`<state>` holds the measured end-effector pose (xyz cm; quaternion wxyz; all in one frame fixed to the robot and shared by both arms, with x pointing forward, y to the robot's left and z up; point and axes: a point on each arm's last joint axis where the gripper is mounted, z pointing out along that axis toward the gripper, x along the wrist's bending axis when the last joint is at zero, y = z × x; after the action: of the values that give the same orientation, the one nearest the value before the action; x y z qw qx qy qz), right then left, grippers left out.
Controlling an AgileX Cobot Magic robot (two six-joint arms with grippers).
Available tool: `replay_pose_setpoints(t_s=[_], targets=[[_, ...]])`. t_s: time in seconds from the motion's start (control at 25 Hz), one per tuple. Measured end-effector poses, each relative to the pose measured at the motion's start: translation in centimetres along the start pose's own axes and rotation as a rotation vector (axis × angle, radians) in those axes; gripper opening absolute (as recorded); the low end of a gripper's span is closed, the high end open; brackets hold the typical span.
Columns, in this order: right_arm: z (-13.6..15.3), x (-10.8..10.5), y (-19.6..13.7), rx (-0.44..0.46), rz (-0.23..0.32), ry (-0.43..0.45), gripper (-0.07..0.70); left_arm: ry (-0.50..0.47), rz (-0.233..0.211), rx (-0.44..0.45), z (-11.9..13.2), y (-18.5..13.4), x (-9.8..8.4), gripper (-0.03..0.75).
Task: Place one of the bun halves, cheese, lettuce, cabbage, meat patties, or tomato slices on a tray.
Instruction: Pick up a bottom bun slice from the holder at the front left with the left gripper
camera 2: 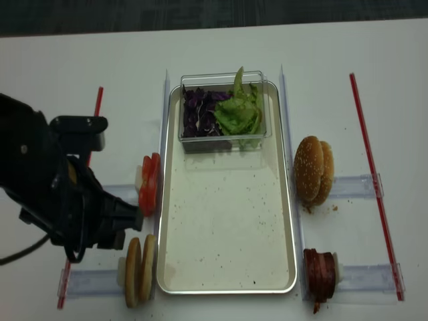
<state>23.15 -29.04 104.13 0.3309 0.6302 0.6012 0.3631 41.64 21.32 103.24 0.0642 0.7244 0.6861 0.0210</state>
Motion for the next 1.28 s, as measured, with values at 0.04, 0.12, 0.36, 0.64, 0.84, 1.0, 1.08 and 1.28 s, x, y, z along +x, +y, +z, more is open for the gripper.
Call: replay_pose_setpoints(t_s=[0.04,0.12,0.36,0.64,0.84,1.0,1.08,1.28], targets=[[0.0,0.0,0.0,0.000,0.000,0.000,0.445,-0.005,-0.006,-0.002,-0.1,-0.1,-0.5,0.347],[0.0,0.0,0.0,0.000,0.000,0.000,0.445,-0.011,-0.004,0.001,-0.1,-0.5,-1.4,0.347],[0.0,0.0,0.0,0.000,-0.002,0.000,0.445,-0.023,-0.014,0.014,-0.1,-1.7,-3.5,0.347],[0.0,0.0,0.0,0.000,-0.002,0.000,0.445,-0.015,-0.010,0.046,1.0,-2.5,-5.9,0.347],[0.0,0.0,0.0,0.000,-0.002,0.000,0.445,-0.020,-0.015,0.037,1.7,-2.2,-6.7,0.347],[0.0,0.0,0.0,0.000,-0.002,0.000,0.445,-0.003,-0.010,0.029,2.2,-1.9,-6.9,0.347],[0.0,0.0,0.0,0.000,-0.002,0.000,0.445,0.016,-0.004,0.036,2.6,-1.7,-6.9,0.347],[0.0,0.0,0.0,0.000,-0.002,0.000,0.445,0.057,0.016,0.036,3.6,-1.2,-7.0,0.347]])
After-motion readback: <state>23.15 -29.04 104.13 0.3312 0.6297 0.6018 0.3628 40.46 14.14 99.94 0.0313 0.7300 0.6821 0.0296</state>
